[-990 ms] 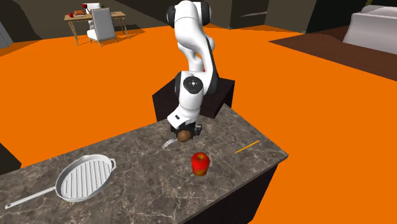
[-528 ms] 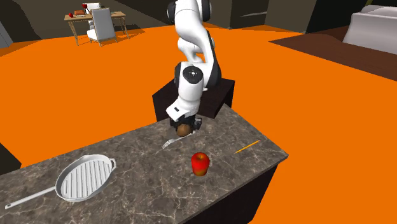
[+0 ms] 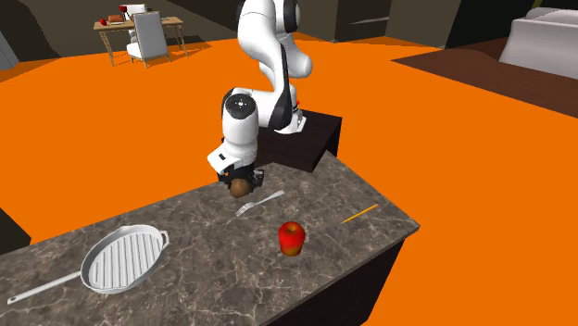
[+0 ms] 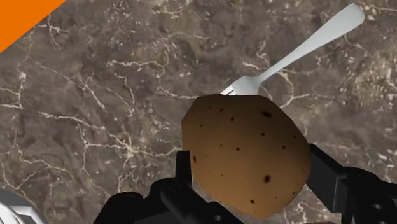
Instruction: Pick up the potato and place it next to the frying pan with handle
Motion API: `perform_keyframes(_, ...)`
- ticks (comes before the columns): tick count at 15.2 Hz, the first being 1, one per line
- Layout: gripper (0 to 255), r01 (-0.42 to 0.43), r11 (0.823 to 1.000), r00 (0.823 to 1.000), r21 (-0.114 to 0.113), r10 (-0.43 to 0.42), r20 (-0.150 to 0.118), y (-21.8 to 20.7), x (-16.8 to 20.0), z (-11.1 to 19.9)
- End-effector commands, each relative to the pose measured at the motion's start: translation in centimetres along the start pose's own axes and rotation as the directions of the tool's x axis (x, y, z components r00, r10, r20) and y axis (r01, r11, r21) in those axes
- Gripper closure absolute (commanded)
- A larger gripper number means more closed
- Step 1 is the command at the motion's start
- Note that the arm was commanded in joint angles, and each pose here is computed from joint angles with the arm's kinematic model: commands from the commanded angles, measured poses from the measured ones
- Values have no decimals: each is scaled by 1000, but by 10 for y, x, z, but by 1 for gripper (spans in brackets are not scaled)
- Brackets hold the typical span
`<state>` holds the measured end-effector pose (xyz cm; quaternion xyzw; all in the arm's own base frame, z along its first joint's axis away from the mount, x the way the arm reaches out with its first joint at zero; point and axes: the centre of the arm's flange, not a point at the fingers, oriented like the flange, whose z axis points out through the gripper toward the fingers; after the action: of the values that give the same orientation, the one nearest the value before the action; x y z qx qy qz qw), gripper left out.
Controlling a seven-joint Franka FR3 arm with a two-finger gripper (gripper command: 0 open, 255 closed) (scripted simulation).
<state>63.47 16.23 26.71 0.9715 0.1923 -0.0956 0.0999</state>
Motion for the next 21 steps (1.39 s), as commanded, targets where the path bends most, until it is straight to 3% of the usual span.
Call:
perform_keyframes(1, 255, 1, 1000, 1000, 0, -1, 0, 27, -2, 5)
perform_keyframes(21, 255, 1, 1000, 1000, 0, -1, 0, 287, -3, 46)
